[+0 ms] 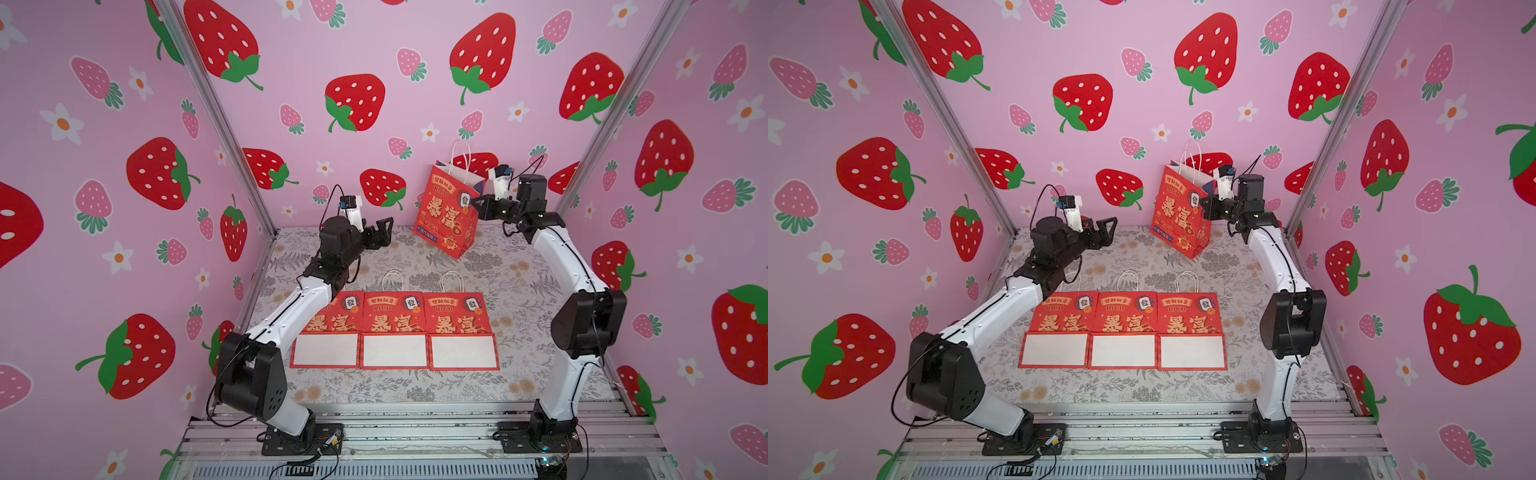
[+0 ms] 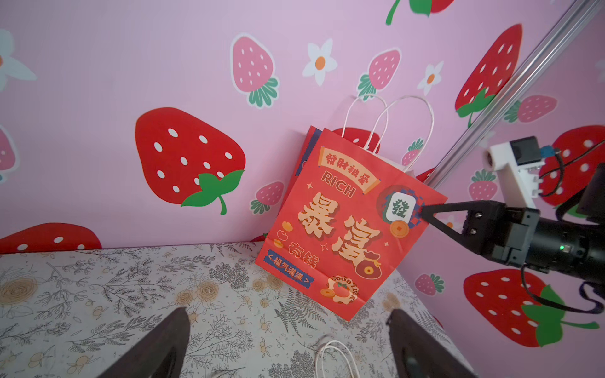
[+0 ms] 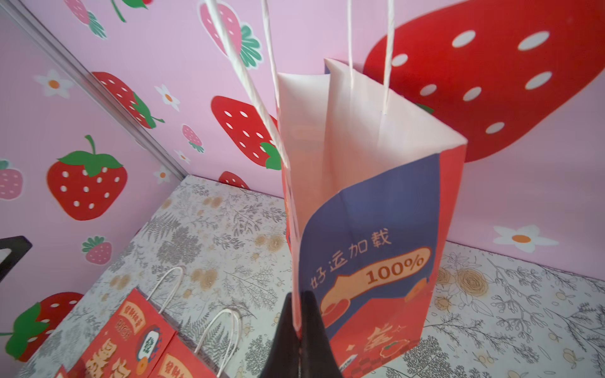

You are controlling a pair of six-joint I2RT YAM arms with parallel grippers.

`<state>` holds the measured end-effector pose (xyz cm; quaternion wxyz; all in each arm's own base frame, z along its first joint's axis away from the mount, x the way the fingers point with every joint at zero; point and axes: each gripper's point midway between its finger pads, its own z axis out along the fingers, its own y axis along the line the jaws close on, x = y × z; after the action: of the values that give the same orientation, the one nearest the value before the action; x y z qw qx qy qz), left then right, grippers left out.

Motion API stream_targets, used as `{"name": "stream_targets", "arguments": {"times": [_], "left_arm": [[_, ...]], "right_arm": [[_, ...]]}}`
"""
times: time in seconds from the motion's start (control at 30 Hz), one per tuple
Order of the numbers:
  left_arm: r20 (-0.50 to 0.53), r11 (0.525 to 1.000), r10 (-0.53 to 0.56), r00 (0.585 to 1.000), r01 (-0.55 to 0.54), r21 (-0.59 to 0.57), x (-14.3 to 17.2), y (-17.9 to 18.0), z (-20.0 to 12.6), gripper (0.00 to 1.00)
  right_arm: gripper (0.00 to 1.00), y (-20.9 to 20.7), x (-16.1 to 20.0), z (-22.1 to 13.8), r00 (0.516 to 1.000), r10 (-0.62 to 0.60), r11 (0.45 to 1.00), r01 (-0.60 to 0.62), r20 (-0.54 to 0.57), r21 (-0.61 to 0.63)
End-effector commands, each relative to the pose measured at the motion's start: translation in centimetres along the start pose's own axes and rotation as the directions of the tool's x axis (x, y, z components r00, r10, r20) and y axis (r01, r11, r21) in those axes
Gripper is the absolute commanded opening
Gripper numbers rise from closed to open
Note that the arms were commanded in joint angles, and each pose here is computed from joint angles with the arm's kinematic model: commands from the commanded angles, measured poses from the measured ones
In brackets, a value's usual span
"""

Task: Put away the paper bag
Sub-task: Pick up the paper bag from the center of the board.

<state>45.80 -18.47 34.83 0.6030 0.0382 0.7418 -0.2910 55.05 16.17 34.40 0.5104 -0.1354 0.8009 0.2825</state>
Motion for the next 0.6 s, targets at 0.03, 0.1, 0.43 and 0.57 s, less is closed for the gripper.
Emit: {"name": "stream_targets", "arguments": {"times": [0.03, 0.1, 0.43, 0.57], "left_arm": [[-0.151, 0.995, -0.088, 0.985, 0.094, 0.033, 3.1, -1.9, -3.9, 0.94], [-0.165, 0.994, -0.100, 0.981, 0.105, 0.022, 3.7, -2.3, -5.9, 0.94], [-0.154, 0.989, -0.147, 0.977, 0.147, -0.006, 3.8, -3.7, -15.7, 0.94], [-0.153, 0.996, -0.080, 0.985, 0.085, 0.023, 1.4, -4.6, -17.2, 0.93]], "right_arm": [[0.00, 5.2, -2.2, -4.6, 1.000, -0.018, 0.991, 0.017, -0.003, -0.130], [0.00, 7.0, -2.8, -6.3, 1.000, -0.012, 0.984, 0.012, 0.001, -0.180], [0.00, 14.8, -2.6, -12.7, 0.998, 0.053, 0.922, -0.066, -0.047, -0.382], [0.00, 16.8, -1.7, -14.0, 0.993, 0.083, 0.907, -0.111, -0.084, -0.406]]}}
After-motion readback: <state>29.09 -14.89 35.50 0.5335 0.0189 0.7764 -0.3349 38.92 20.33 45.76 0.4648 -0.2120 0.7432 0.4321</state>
